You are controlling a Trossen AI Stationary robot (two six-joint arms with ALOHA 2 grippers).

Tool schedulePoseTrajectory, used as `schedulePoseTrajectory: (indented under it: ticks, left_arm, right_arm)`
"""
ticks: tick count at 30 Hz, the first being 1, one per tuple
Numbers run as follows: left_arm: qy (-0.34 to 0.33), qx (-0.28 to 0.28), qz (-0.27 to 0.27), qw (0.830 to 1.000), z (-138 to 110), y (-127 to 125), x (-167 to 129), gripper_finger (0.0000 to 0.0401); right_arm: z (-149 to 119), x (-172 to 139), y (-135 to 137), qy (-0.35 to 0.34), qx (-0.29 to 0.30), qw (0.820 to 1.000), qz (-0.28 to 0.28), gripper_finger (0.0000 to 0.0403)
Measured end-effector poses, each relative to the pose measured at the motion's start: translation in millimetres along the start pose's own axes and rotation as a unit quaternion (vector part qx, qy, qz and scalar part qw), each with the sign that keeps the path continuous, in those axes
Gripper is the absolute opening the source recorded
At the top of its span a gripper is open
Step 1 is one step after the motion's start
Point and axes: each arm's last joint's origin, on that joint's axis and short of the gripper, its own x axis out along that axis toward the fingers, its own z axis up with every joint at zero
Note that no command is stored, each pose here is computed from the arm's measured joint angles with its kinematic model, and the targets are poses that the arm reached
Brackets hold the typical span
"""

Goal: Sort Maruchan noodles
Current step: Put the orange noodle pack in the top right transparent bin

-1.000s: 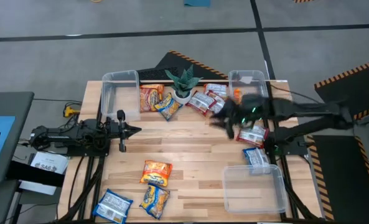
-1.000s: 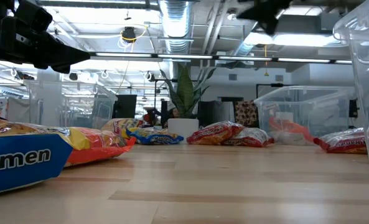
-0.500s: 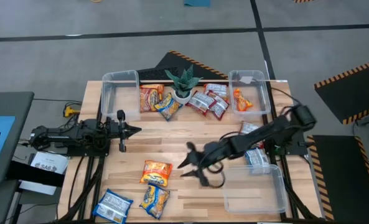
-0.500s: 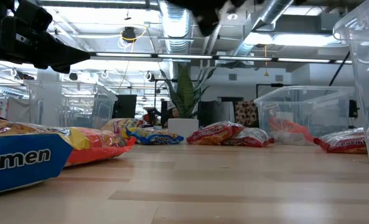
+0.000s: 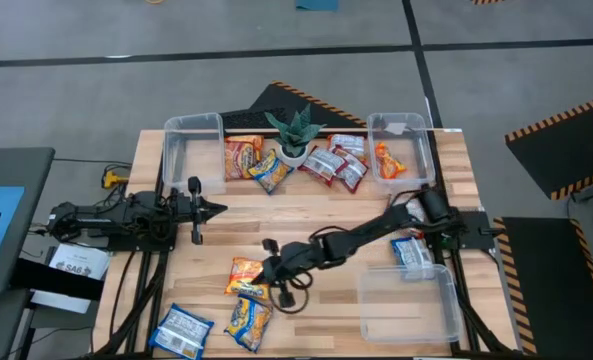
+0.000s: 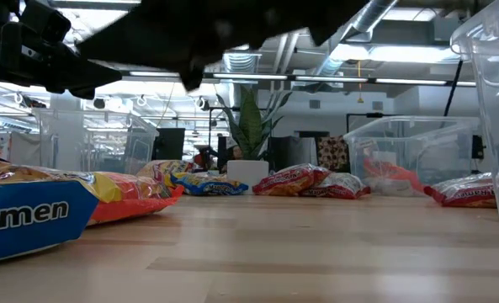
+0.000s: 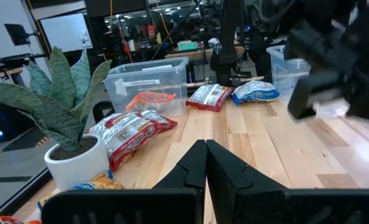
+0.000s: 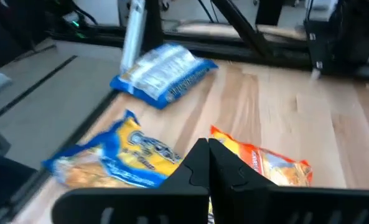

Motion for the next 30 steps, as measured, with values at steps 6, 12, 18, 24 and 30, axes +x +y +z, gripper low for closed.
schedulePoseTrajectory:
  ticks: [6,12,18,24,30]
  left_arm:
    - [0.0,0.0,0.0,1.0,0,0,0,0.0]
    - [0.0,0.0,0.0,1.0,0,0,0,0.0]
    - [0.0,0.0,0.0,1.0,0,0,0,0.0]
    - [0.0,0.0,0.0,1.0,0,0,0,0.0]
    - [0.0,0.0,0.0,1.0,0,0,0,0.0]
  right_arm:
    - [-24,27,-14,0.022,0.02,0.999,0.012,0.0009]
    - [-42,40,-19,0.056,0.036,0.998,0.01,0.0008]
    - [-46,29,-31,0.137,0.018,0.989,-0.052,0.0008]
    - [-44,4,-49,0.249,-0.027,0.956,-0.153,0.0008]
    - [-49,-34,-66,0.373,-0.052,0.898,-0.229,0.0008]
